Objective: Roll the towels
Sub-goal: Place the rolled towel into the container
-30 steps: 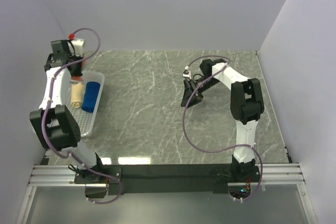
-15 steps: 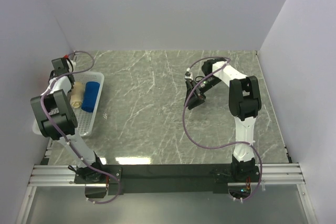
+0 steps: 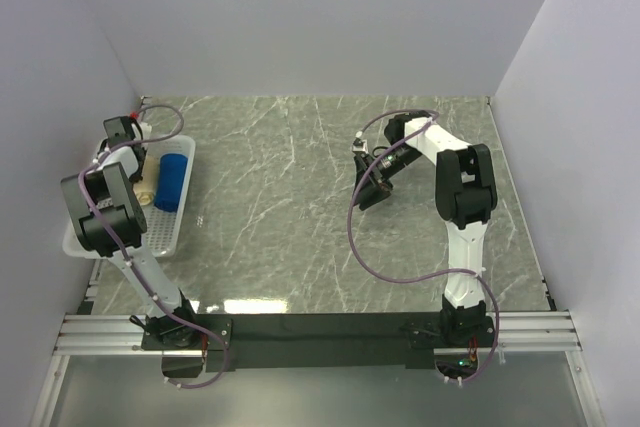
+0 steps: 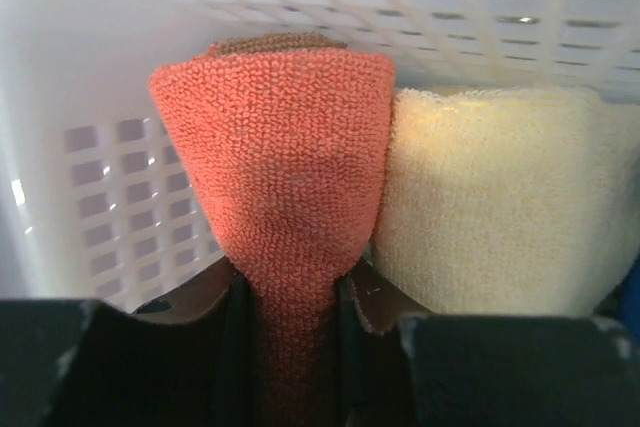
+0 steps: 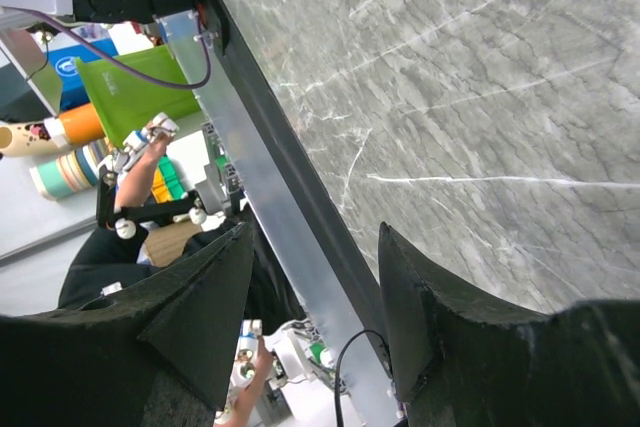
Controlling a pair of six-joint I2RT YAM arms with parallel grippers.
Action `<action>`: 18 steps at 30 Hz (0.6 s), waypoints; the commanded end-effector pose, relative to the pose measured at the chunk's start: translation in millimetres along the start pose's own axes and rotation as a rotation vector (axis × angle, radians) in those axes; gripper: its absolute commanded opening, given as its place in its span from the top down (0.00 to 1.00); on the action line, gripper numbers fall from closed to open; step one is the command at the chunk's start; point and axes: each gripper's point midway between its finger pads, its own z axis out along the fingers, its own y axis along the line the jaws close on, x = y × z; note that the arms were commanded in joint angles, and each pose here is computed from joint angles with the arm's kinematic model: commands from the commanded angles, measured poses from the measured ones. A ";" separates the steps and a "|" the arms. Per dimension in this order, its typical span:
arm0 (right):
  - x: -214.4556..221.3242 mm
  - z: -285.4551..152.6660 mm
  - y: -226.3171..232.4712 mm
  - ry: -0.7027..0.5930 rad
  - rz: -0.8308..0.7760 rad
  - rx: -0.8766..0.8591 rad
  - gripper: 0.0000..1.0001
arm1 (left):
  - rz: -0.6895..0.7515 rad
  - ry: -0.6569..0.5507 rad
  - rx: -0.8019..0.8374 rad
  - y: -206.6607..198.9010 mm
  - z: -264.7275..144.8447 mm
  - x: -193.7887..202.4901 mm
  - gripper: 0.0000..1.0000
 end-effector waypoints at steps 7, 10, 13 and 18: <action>2.5 -5.3 0.0 0.000 0.011 -0.006 0.40 | -0.017 -0.014 0.294 -30.3 -2.2 -16.9 0.85; 3.0 -5.2 0.4 0.002 0.010 -0.003 0.40 | -0.036 0.003 0.319 -27.7 -0.3 -17.3 0.86; 3.7 -5.1 0.5 0.003 0.012 -0.003 0.40 | -0.039 0.014 0.340 -25.7 2.8 -15.6 0.82; 3.5 -5.4 0.5 0.000 0.013 0.001 0.40 | -0.045 0.046 0.418 -28.4 2.3 -10.3 0.59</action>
